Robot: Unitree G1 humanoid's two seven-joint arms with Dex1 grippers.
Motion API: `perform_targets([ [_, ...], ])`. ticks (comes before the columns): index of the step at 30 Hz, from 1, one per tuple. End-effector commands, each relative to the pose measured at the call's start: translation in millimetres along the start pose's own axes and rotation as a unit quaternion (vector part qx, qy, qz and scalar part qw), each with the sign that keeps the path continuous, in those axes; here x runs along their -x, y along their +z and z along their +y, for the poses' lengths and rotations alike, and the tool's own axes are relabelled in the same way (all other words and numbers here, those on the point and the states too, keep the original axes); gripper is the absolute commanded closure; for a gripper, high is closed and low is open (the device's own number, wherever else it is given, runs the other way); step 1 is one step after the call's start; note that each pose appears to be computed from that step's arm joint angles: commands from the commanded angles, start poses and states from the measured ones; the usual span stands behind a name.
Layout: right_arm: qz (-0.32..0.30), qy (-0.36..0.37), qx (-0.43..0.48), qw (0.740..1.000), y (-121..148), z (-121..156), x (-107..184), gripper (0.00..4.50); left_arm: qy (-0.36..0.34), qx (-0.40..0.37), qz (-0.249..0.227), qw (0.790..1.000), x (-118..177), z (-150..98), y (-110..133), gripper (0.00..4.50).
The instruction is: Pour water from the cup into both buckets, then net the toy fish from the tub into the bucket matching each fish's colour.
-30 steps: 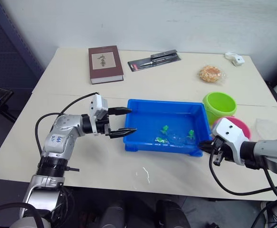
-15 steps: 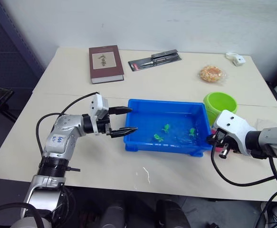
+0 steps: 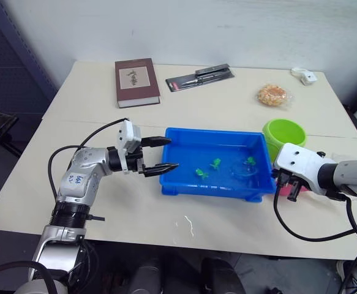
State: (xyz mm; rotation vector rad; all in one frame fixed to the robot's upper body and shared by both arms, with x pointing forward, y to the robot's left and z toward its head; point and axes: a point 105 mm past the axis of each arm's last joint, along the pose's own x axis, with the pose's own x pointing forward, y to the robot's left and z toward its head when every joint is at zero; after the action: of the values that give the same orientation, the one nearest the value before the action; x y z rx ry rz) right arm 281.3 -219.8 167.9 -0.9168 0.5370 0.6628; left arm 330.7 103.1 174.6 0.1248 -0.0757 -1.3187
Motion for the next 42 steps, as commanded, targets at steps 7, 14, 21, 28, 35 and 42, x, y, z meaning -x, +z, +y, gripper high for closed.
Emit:
perform_targets([
  [7, -0.03, 0.021, -0.087, 0.996, 10.0, 8.9, -1.1, 4.5, -0.006, -0.026, -0.009, 1.0, -4.9, 1.2, 14.3, 0.01],
  [14, 0.005, -0.023, -0.121, 0.992, -16.5, -2.8, -10.6, 4.5, -0.009, -0.025, -0.011, 1.0, -6.5, 0.2, 14.2, 0.01],
  [21, -0.008, -0.059, -0.089, 0.994, -6.2, -12.8, -16.8, 4.5, -0.009, -0.025, -0.011, 1.0, -6.7, -1.1, 14.1, 0.01],
  [28, -0.016, -0.097, -0.037, 0.994, 2.2, -27.8, -21.3, 4.5, -0.008, -0.027, -0.011, 1.0, -6.4, -1.6, 14.4, 0.01],
  [35, -0.011, -0.09, -0.041, 0.995, 0.0, -24.1, -25.8, 4.5, -0.007, -0.027, -0.013, 1.0, -6.2, -2.3, 14.5, 0.01],
  [42, -0.077, -0.014, -0.183, 0.98, 30.5, -6.3, -24.8, 4.5, -0.003, -0.031, -0.013, 0.999, -4.6, -2.6, 15.0, 0.01],
])
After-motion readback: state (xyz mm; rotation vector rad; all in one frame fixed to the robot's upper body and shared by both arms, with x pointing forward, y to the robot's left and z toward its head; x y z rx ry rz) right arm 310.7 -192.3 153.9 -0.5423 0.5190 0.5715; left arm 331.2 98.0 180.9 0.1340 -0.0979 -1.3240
